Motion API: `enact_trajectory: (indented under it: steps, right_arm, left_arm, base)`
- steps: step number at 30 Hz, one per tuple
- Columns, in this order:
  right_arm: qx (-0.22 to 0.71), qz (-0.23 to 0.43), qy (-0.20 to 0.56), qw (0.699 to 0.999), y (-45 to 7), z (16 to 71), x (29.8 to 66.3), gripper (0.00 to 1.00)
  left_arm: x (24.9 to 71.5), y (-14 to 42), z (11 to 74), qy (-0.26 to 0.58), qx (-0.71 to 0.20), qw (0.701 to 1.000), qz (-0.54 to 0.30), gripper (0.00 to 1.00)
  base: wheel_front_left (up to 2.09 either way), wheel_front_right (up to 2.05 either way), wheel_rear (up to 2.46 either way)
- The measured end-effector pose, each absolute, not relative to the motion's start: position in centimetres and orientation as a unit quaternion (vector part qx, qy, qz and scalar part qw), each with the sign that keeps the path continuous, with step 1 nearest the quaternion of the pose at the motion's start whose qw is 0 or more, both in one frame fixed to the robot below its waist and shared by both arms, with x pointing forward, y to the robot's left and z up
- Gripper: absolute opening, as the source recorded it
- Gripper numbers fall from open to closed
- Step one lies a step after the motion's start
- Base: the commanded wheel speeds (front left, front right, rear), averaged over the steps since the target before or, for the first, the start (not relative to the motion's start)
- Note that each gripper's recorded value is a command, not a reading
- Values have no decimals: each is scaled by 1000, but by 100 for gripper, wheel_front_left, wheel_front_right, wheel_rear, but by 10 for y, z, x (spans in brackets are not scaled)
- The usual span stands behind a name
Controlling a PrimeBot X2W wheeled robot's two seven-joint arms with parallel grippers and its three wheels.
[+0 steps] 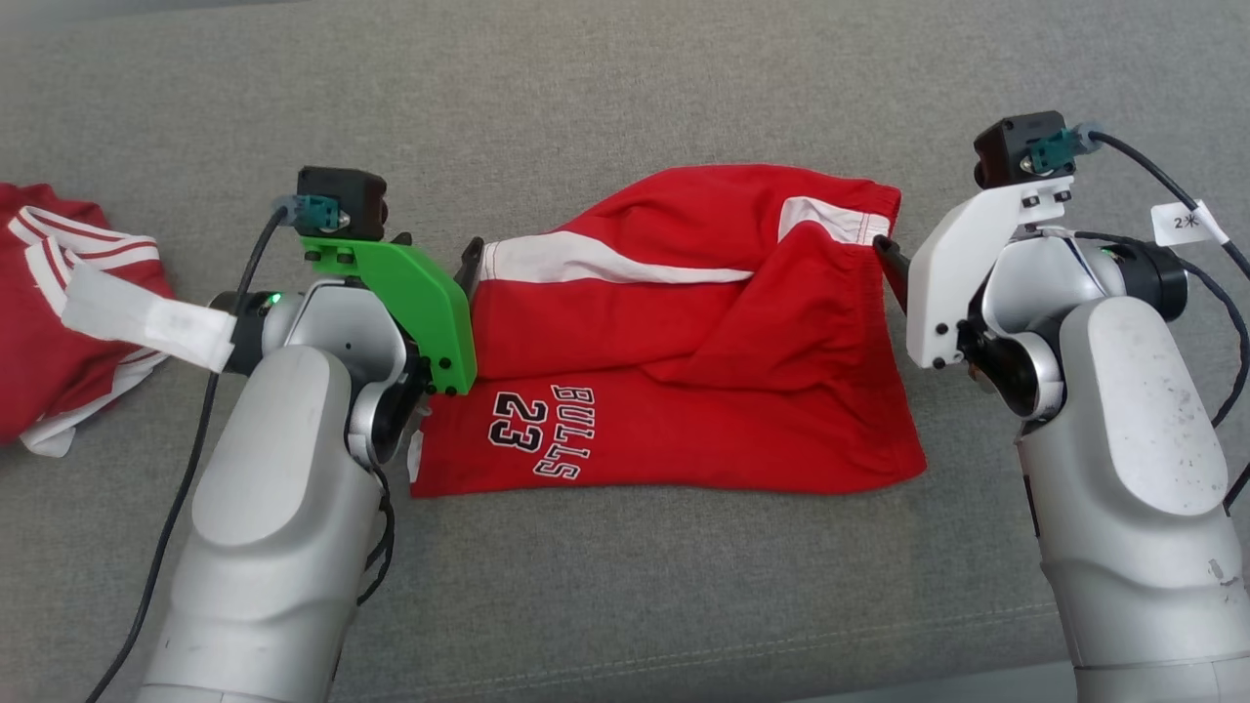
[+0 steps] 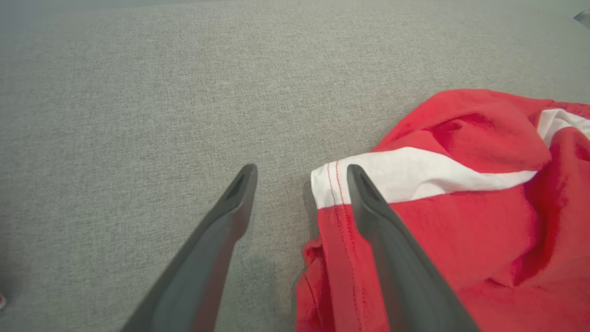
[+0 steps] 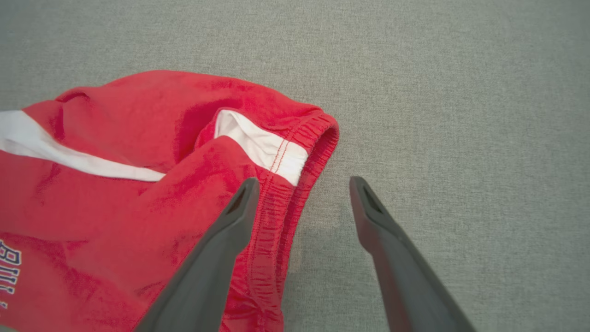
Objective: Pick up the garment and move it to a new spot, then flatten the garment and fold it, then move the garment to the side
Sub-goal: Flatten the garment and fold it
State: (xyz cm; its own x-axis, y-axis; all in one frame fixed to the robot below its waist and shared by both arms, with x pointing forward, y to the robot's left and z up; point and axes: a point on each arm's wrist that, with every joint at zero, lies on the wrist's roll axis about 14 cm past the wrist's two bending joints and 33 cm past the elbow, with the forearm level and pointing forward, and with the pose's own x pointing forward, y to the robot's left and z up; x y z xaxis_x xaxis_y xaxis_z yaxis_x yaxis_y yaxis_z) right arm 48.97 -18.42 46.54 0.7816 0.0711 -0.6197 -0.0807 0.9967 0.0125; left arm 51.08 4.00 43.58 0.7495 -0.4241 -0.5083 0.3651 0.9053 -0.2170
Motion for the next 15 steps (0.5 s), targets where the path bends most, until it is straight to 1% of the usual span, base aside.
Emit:
enact_trajectory:
  steps: [6, 13, 14, 15]
  right_arm:
    - [-13, 36, 333, 942, -189, 459, 503, 100]
    - [-11, 36, 331, 943, -190, 455, 515, 100]
    - [-11, 37, 331, 943, -190, 455, 517, 100]
    - [-10, 37, 330, 943, -189, 455, 519, 100]
  left_arm:
    - [520, 29, 415, 333, -52, 916, -216, 100]
    - [523, 24, 403, 362, -50, 906, -215, 100]
    - [523, 24, 401, 366, -50, 904, -213, 100]
    - [523, 25, 399, 370, -51, 903, -212, 96]
  base:
    - [0, 0, 0]
    - [0, 0, 0]
    - [0, 0, 0]
    - [0, 0, 0]
